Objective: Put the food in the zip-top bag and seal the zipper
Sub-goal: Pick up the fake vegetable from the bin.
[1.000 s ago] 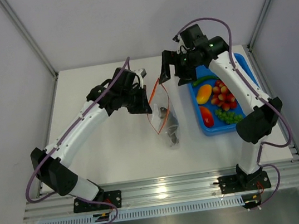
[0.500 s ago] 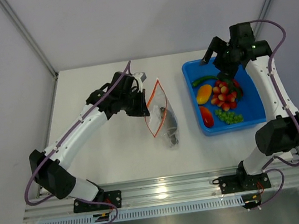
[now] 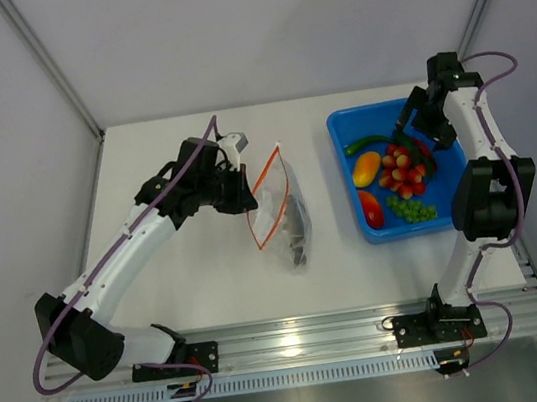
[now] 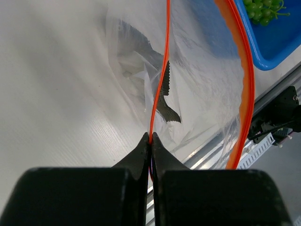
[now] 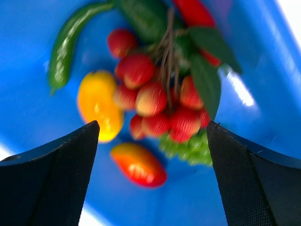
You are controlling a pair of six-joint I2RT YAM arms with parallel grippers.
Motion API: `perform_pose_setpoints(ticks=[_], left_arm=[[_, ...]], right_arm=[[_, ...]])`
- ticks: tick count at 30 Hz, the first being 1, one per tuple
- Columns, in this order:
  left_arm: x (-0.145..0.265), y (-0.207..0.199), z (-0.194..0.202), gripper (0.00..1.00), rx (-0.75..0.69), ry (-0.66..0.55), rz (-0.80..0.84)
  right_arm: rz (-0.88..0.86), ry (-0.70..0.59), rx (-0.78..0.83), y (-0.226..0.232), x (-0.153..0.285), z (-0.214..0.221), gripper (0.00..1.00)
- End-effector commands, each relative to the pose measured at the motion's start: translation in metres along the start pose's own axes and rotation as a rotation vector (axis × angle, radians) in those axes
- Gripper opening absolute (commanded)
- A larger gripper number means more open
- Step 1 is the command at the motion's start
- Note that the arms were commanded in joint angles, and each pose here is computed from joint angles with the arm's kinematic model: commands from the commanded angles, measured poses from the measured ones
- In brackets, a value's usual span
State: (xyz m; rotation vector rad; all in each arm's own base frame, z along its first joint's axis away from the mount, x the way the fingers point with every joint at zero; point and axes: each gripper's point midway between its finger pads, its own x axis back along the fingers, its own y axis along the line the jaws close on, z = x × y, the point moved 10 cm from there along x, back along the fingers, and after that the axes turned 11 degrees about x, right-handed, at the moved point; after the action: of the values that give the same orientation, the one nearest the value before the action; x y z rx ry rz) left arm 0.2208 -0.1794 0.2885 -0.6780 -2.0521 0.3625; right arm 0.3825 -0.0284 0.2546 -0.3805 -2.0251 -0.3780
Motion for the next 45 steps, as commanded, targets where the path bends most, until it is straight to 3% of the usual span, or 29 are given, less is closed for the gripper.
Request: perform_pose_setpoints(ticks=[1,4,8,9,11,12,14,25,32,45], left_arm=[[0.008,-0.002,-0.007,0.01,-0.036,-0.045,0.062],[0.007,-0.001,-0.007,0.00,-0.029,-0.044,0.061],[0.004,0.000,-0.013,0.00,-0.007,-0.039,0.042],[0.004,0.001,-0.014,0.01,0.002,-0.035,0.041],[0.000,0.001,-0.014,0.01,0.012,-0.025,0.050],[-0.002,0.001,-0.015,0.01,0.014,-0.021,0.053],[-0.006,0.000,-0.015,0.01,0.029,0.005,0.062],[-0.010,-0.002,-0.017,0.01,0.051,0.036,0.070],[-0.011,-0.001,-0.014,0.01,0.050,0.054,0.071],[-0.011,0.000,-0.010,0.01,0.042,0.071,0.094]], right_arm=[[0.110,-0.166,0.085,-0.001,-0.010,-0.029,0.94],[0.156,-0.223,0.155,0.003,-0.032,-0.037,0.91],[0.194,-0.170,0.142,-0.002,-0.056,-0.043,0.83],[0.186,-0.156,0.120,-0.003,-0.060,-0.044,0.76],[0.157,-0.109,0.116,-0.003,-0.077,-0.040,0.70],[0.151,-0.103,0.120,-0.003,-0.082,-0.039,0.60],[0.142,-0.093,0.123,-0.002,-0.091,-0.036,0.54],[0.129,-0.119,0.241,0.000,-0.111,-0.053,0.58],[0.042,-0.118,0.352,0.007,-0.121,-0.050,0.69],[-0.042,-0.103,0.503,0.033,-0.150,-0.052,0.67]])
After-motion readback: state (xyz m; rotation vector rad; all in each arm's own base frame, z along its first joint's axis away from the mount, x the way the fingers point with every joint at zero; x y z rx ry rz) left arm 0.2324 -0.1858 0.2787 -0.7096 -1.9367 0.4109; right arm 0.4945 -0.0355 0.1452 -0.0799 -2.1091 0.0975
